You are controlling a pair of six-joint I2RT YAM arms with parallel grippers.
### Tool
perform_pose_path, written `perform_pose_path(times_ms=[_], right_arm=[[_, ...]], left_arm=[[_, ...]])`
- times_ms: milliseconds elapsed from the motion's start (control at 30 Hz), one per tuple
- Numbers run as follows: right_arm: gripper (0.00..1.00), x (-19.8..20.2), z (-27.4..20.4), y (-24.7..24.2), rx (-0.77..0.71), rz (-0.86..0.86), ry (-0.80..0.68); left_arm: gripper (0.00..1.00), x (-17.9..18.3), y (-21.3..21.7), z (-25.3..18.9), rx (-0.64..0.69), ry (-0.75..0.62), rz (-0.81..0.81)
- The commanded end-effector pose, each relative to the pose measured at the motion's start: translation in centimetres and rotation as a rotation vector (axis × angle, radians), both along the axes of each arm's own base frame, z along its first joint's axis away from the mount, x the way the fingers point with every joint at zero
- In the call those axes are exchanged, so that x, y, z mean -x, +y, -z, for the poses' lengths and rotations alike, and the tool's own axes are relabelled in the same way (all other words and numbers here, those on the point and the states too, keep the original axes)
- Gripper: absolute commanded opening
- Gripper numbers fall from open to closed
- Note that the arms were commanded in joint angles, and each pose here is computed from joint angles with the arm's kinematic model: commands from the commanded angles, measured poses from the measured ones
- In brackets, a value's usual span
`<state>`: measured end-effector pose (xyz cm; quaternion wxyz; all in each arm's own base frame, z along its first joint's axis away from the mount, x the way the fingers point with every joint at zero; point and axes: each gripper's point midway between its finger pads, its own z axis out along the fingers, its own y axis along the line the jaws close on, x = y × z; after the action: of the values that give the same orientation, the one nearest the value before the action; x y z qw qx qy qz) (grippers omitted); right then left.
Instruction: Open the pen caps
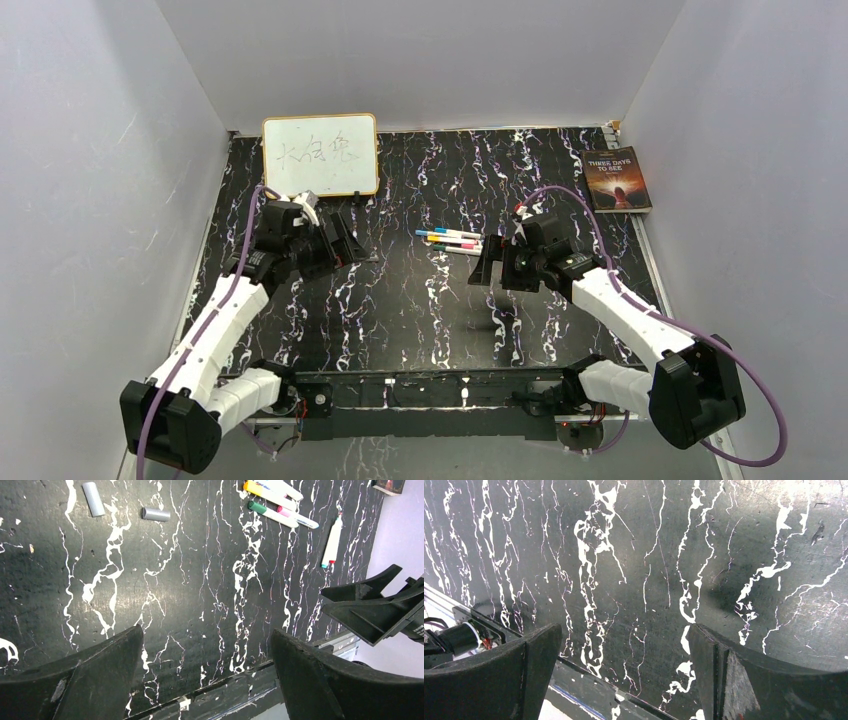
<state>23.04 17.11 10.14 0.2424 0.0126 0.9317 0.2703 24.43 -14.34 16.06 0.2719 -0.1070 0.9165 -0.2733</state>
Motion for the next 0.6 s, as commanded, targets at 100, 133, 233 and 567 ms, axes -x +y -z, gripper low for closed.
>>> perform_pose_path(times_ms=[100,133,233,567], right_arm=[[0.98,-0.1,-1.9,1.1,-0.048,-0.025,-0.013],[0.98,-0.3,-2.4,1.2,-0.056,-0.025,-0.018],[0.98,-0.7,-3.7,1.8,-0.075,-0.036,-0.017],[0.98,-1.1,-4.2,3.0,-0.097,-0.07,0.026]], left_arm=[[0.98,2.1,-1.0,0.0,0.083,0.066,0.03],[0.98,2.3,-1.0,0.0,0.087,0.073,0.031],[0.99,2.8,-1.1,-0.2,0.101,0.085,0.035],[0.98,3.3,-0.5,0.0,0.033,0.12,0.074]])
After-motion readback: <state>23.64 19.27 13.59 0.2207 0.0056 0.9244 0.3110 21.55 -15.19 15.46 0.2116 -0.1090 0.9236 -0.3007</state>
